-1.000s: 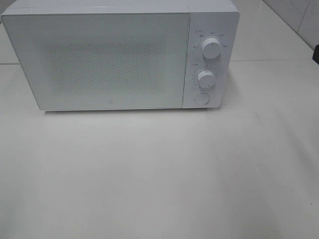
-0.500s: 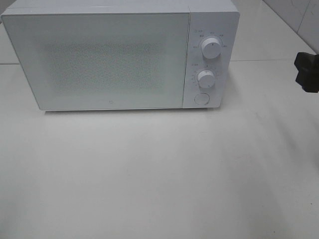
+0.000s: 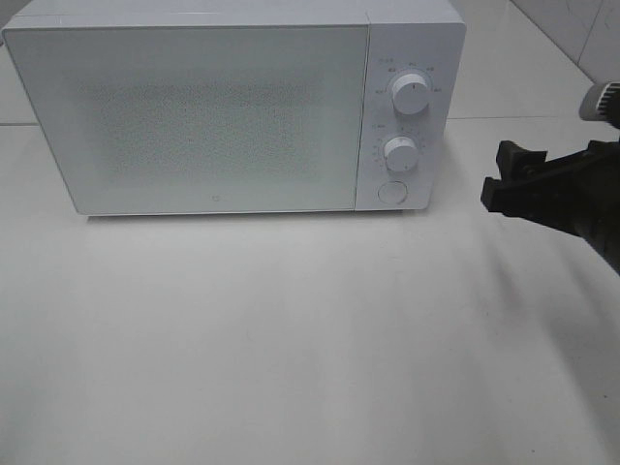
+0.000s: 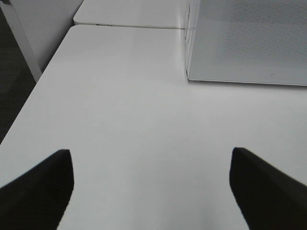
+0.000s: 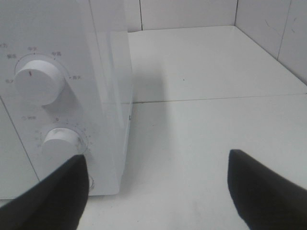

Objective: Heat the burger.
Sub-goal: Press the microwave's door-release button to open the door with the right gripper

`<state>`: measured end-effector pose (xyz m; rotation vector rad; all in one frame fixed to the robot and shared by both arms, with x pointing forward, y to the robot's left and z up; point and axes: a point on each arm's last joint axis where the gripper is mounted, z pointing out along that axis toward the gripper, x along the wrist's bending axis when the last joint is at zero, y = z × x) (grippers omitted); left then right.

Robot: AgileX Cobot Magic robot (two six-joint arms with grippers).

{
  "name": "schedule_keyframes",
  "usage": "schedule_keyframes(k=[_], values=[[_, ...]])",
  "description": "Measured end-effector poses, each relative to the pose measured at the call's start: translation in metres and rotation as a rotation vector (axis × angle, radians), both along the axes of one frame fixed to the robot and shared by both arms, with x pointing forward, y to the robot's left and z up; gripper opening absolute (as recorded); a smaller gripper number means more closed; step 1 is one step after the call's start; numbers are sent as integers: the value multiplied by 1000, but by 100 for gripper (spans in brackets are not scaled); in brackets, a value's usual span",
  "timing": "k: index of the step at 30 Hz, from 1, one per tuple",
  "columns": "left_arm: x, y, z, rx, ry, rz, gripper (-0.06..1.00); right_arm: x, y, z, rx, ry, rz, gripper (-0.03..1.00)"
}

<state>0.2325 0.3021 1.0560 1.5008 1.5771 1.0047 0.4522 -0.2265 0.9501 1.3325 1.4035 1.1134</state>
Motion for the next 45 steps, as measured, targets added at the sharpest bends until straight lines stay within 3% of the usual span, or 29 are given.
schedule_keyframes(k=[17,31,37,39,40,41,42,44,45], values=[[0,0,0,0,0,0,83,0,74,-17,-48,44,52,75],[0,0,0,0,0,0,83,0,91,-27,-43,107,74,75],[0,0,0,0,0,0,83,-1,92,-31,63,155,45,70],[0,0,0,0,0,0,83,-2,92,-32,179,174,11,66],[0,0,0,0,0,0,83,-2,92,-32,179,174,11,66],[0,0,0,0,0,0,83,-2,92,-32,268,185,-15,62],[0,0,0,0,0,0,83,-2,92,-32,268,185,-15,62],[0,0,0,0,0,0,83,-2,92,-32,431,198,-65,56],[0,0,0,0,0,0,83,-2,92,-32,431,198,-65,56]])
